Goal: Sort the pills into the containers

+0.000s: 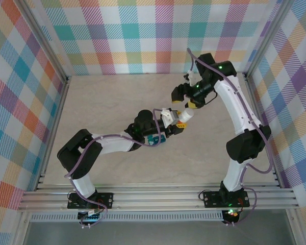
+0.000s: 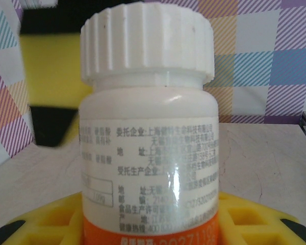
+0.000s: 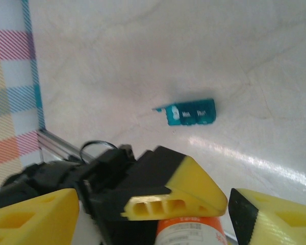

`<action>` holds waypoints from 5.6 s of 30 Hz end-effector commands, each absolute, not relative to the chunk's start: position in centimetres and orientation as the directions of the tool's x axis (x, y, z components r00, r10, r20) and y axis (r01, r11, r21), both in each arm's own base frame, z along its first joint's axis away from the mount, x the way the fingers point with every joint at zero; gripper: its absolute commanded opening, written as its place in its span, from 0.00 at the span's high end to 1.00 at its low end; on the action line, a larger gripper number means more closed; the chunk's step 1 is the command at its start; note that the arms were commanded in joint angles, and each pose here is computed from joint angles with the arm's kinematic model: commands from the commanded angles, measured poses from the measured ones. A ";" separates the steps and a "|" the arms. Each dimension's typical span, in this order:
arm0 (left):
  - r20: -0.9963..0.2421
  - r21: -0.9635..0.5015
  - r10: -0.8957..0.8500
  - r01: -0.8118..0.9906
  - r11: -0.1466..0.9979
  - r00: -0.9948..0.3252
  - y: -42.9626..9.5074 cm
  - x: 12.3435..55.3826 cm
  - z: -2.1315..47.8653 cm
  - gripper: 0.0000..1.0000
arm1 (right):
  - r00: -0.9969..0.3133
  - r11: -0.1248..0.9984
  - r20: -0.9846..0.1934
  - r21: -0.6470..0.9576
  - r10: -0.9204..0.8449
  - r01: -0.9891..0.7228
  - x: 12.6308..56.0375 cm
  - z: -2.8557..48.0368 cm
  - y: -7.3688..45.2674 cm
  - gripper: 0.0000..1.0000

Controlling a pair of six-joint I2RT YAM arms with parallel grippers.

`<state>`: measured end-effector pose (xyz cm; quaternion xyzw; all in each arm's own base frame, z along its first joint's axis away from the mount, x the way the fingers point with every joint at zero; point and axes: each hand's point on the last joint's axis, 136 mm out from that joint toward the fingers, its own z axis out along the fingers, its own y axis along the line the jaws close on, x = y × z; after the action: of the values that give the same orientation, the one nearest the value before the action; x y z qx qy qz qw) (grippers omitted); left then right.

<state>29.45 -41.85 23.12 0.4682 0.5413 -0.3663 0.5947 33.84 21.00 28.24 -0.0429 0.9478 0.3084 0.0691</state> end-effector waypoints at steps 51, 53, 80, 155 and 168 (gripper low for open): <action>-0.972 -0.072 -0.233 0.915 0.398 0.025 -39.4 36.1 27.1 1.00 | -0.672 0.623 -0.644 0.706 0.365 -0.337 37.0 32.8 19.5 0.17; -0.972 -0.071 -0.233 0.915 0.397 0.025 -39.3 36.1 27.1 1.00 | -0.677 0.627 -0.645 0.701 0.355 -0.339 37.0 32.7 19.8 0.18; -0.973 -0.073 -0.229 0.915 0.398 0.022 -39.5 36.3 26.8 1.00 | -0.702 0.634 -0.650 0.680 0.290 -0.368 35.5 32.7 21.9 0.19; -0.978 -0.070 -0.207 0.907 0.416 0.019 -39.6 36.8 26.0 1.00 | -0.676 0.758 -0.689 0.580 0.262 -0.299 33.7 34.2 20.1 0.19; -0.977 -0.072 -0.212 0.910 0.409 0.018 -39.7 36.7 26.1 1.00 | -0.682 0.755 -0.688 0.578 0.247 -0.309 35.9 34.5 21.3 0.19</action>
<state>36.75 -39.69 24.65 0.3210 0.5656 -0.4335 0.6238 35.80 21.10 33.25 -0.0077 0.8536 0.3484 0.3872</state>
